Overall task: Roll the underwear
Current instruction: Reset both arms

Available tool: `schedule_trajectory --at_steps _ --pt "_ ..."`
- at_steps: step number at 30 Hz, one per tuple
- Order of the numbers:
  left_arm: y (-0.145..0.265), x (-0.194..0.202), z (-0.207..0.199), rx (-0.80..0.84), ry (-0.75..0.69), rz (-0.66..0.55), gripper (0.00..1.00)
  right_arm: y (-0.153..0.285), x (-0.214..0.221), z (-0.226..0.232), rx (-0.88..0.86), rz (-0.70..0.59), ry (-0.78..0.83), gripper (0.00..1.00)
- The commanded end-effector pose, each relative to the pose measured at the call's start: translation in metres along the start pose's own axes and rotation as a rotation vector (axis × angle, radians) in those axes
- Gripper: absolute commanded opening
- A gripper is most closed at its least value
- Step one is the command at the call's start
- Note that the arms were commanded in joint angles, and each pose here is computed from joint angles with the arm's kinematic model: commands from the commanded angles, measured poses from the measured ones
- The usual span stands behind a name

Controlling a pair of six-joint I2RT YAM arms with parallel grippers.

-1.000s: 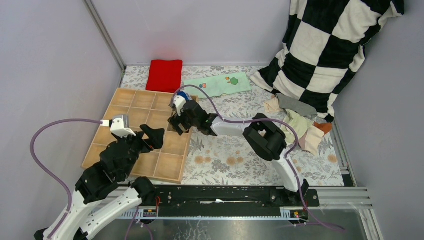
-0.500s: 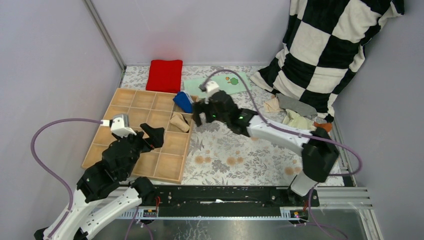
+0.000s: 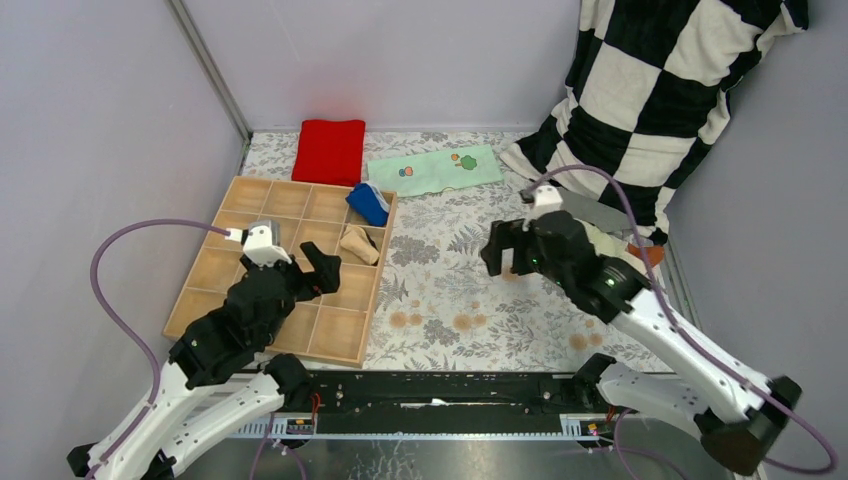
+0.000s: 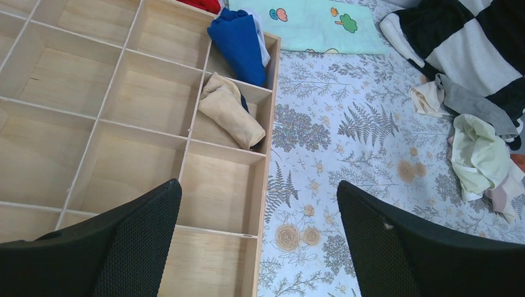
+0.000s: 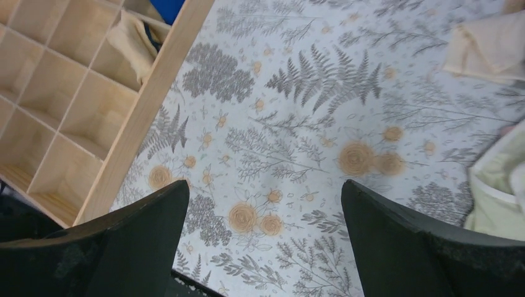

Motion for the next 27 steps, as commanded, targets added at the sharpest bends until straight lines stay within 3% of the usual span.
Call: schedule_trajectory --at_steps 1,11,20,27 --pt "0.002 -0.003 0.001 0.007 0.009 -0.021 0.99 0.03 0.009 -0.03 0.153 -0.053 -0.031 1.0" --pt "0.012 -0.011 0.008 0.02 0.055 -0.074 0.99 0.087 0.006 -0.069 0.323 -0.287 -0.063 1.0" --pt "0.01 -0.011 0.009 0.005 0.047 -0.072 0.99 0.101 0.013 -0.083 0.372 -0.363 -0.013 1.0" --pt "0.013 -0.012 0.011 0.007 0.062 -0.087 0.99 0.085 0.02 -0.075 0.328 -0.298 0.02 1.0"
Point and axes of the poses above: each gripper's point midway between its finger pads, its own y axis back along the fingers, its own z axis along the line the jaws close on, x = y × z, the point moved 4 cm from there along y, back along the fingers, and after that the axes turned 10 degrees about y, right-handed, at the moved point
